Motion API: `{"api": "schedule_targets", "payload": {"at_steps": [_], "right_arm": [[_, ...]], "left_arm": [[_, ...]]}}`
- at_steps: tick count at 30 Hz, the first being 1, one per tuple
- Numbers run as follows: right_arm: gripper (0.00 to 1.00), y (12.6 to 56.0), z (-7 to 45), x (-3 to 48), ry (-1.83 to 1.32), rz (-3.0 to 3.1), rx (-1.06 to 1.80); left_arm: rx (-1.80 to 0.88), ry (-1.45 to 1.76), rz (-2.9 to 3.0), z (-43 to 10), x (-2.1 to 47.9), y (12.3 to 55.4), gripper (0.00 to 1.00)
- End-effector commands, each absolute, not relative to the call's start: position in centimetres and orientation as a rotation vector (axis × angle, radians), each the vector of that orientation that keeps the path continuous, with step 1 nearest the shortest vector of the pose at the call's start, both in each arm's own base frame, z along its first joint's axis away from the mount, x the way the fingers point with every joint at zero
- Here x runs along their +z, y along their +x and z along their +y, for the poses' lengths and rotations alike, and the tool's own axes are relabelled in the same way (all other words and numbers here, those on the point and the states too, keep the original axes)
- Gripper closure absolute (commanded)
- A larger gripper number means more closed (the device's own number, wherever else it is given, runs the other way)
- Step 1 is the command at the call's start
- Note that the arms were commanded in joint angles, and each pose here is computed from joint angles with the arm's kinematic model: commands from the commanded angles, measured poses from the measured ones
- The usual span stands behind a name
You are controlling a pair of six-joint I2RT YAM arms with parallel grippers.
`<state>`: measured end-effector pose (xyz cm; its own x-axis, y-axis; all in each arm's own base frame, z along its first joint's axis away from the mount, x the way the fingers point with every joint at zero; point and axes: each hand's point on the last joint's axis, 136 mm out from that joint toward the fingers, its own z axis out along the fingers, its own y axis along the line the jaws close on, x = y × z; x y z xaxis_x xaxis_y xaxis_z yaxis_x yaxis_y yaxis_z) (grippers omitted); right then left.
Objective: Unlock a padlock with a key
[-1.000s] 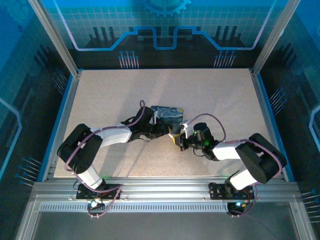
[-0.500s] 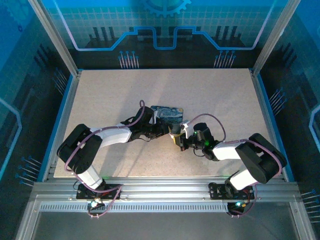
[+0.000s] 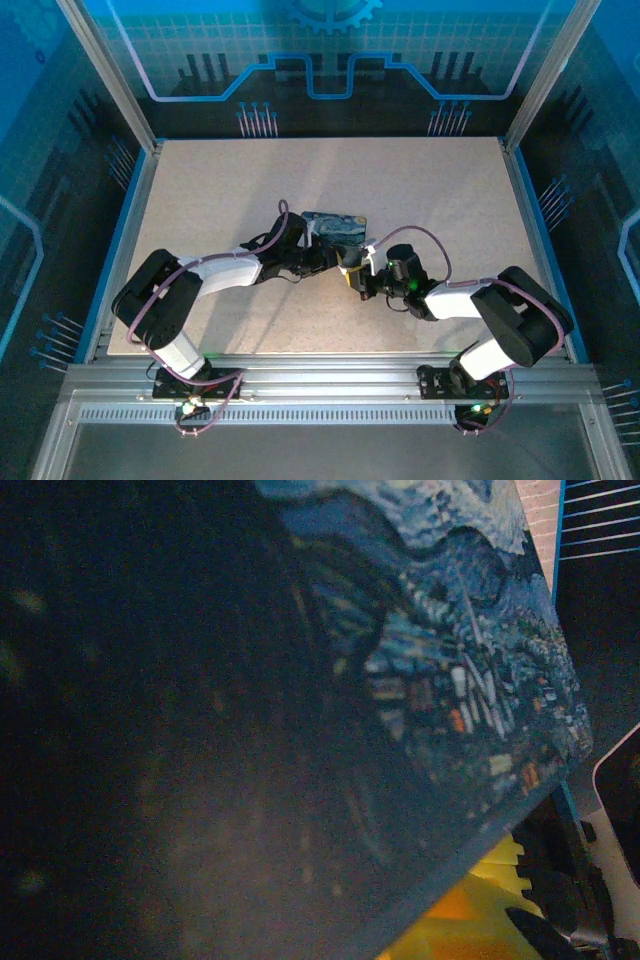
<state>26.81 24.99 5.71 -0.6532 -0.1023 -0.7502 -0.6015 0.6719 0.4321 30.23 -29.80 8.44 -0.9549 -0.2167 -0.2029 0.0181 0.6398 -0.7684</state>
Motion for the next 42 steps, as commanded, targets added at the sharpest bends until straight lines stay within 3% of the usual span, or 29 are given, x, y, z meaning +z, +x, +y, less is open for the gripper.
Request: {"api": "schedule_targets", "payload": {"at_steps": [1,30,42], "right_arm": [[1.0,27.6,25.0,6.5,-0.544,2.139,0.884],[1.0,28.4,25.7,7.5,-0.58,2.118,0.911],[1.0,26.2,24.6,5.2,-0.572,2.19,0.91]], "left_arm": [[-1.239,-0.125,2.563,-29.6,9.5,29.9,0.84],[-1.238,-0.126,2.565,-29.6,9.5,29.9,0.84],[-1.239,-0.123,2.558,-29.6,9.6,30.0,0.84]]}}
